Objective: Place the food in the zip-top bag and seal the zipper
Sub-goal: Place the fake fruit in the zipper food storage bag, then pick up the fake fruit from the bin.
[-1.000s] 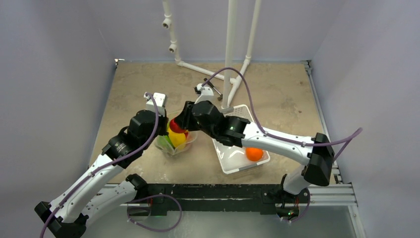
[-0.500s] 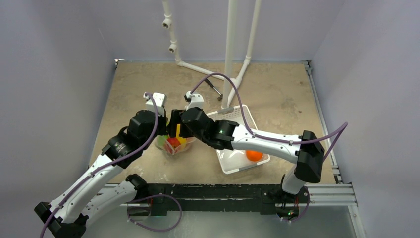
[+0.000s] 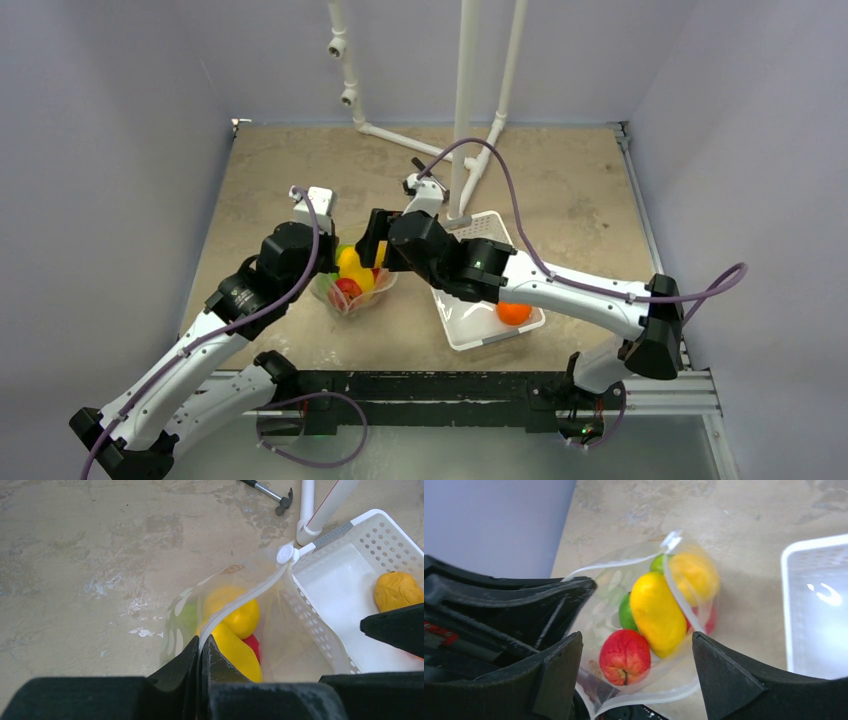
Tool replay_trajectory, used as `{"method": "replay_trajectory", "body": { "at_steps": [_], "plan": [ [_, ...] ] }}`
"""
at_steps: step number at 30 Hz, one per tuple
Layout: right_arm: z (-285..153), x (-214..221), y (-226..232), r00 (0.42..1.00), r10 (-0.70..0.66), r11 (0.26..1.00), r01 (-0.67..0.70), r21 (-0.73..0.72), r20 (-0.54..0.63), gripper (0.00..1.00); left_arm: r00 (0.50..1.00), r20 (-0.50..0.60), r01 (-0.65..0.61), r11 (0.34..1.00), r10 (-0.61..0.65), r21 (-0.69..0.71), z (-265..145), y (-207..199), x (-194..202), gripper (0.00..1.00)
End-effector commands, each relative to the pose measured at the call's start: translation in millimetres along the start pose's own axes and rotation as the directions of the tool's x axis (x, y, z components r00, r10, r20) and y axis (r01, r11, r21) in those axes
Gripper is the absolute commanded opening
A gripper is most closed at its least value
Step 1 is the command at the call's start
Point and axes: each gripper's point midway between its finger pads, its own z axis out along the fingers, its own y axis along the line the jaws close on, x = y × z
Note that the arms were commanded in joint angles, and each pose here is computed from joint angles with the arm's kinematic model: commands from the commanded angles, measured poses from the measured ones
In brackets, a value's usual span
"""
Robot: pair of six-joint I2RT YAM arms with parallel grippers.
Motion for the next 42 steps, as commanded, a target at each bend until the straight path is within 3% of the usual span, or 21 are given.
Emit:
{"method": "replay_trajectory", "body": {
  "at_steps": [1, 10, 18, 26, 42],
  "plan": [
    [-8, 3, -43, 0.999, 0.025, 0.981, -0.029, 0.193, 0.019, 0.81, 0.998, 0.051, 0.029, 1.000, -0.030, 0.009, -1, -1, -13, 0.00],
    [-15, 20, -133, 0.999, 0.036, 0.872, -0.035, 0.487, 0.008, 0.79, 0.998, 0.052, 0.029, 0.999, -0.029, 0.014, -1, -2, -13, 0.00],
    [-21, 4, -194, 0.999, 0.033, 0.796, -0.052, 0.603, 0.043, 0.78, 0.998, 0.052, 0.029, 0.999, -0.030, 0.019, -1, -3, -13, 0.00],
    [-25, -3, -235, 0.999, -0.006, 0.730, -0.020, 0.683, 0.035, 0.79, 0.998, 0.053, 0.030, 0.999, -0.031, 0.022, -1, -4, -14, 0.00],
    [-14, 12, -265, 0.998, -0.019, 0.664, 0.051, 0.746, -0.052, 0.83, 0.998, 0.060, 0.032, 0.999, -0.034, 0.028, -3, -4, -15, 0.00]
  ]
}}
